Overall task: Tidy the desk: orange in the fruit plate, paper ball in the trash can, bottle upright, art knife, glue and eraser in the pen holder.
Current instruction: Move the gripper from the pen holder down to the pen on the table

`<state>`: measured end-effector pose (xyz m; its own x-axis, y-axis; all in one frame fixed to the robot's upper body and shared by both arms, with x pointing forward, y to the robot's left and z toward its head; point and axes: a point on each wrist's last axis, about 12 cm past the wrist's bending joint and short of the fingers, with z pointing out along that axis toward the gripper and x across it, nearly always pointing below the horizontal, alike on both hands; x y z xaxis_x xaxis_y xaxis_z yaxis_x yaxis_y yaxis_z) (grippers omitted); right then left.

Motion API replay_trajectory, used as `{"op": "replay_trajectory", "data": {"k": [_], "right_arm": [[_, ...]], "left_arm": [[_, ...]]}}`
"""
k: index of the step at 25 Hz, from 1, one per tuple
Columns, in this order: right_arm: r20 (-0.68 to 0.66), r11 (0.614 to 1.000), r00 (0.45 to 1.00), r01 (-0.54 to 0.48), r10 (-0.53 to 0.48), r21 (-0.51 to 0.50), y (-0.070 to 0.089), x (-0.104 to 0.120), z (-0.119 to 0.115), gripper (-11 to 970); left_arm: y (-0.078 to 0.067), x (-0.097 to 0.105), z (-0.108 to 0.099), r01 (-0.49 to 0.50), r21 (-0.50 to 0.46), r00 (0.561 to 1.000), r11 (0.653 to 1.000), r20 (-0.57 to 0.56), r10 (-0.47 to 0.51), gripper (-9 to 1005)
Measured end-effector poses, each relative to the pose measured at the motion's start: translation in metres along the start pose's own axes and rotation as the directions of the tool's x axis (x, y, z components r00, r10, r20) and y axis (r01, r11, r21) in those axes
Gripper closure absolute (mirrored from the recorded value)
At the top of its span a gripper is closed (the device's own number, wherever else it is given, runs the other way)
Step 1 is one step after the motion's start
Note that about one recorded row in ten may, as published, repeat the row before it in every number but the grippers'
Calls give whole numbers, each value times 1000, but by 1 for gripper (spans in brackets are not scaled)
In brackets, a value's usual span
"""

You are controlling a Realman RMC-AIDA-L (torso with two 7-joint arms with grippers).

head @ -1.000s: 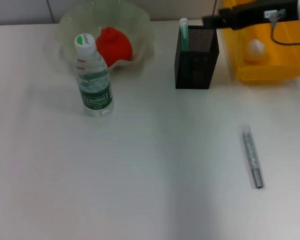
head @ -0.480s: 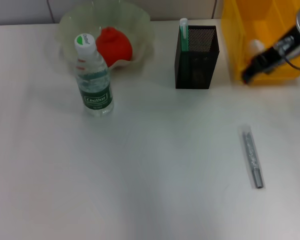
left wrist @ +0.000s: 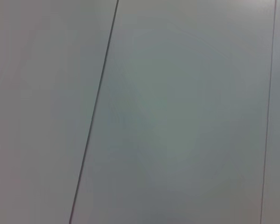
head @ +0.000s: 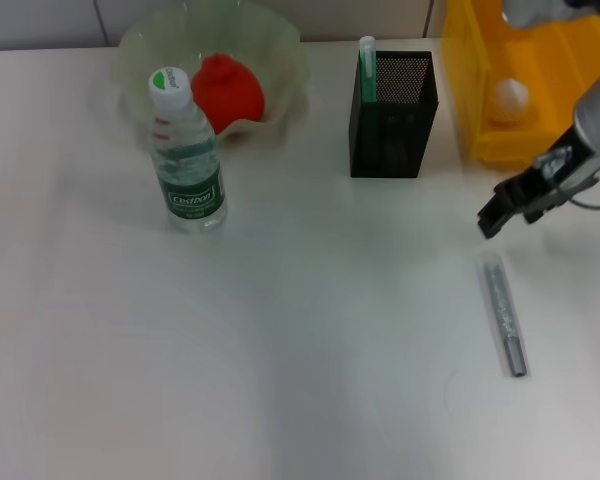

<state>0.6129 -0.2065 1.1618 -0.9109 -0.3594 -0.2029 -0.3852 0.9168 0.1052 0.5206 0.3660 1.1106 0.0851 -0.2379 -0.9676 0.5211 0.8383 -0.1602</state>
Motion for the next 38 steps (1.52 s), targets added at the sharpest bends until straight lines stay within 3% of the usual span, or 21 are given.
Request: {"op": "replay_trajectory", "data": {"k": [25,27,38], "right_arm": [[-41,999,999,-29,28,-40,-3,9,28,396],[-42,999,999,-28,26,-45,-3,9,29,451],[-49,998,998,-28,26,-59,-2,9,38,507]], "left_arm": [[1,0,2,-18,-1,1000,1000,3,18,286],[1,0,2,-21,-1,1000,1000,4,21,286],[1,-1,0,-24,-5,1000,1000,7,24,286]]}}
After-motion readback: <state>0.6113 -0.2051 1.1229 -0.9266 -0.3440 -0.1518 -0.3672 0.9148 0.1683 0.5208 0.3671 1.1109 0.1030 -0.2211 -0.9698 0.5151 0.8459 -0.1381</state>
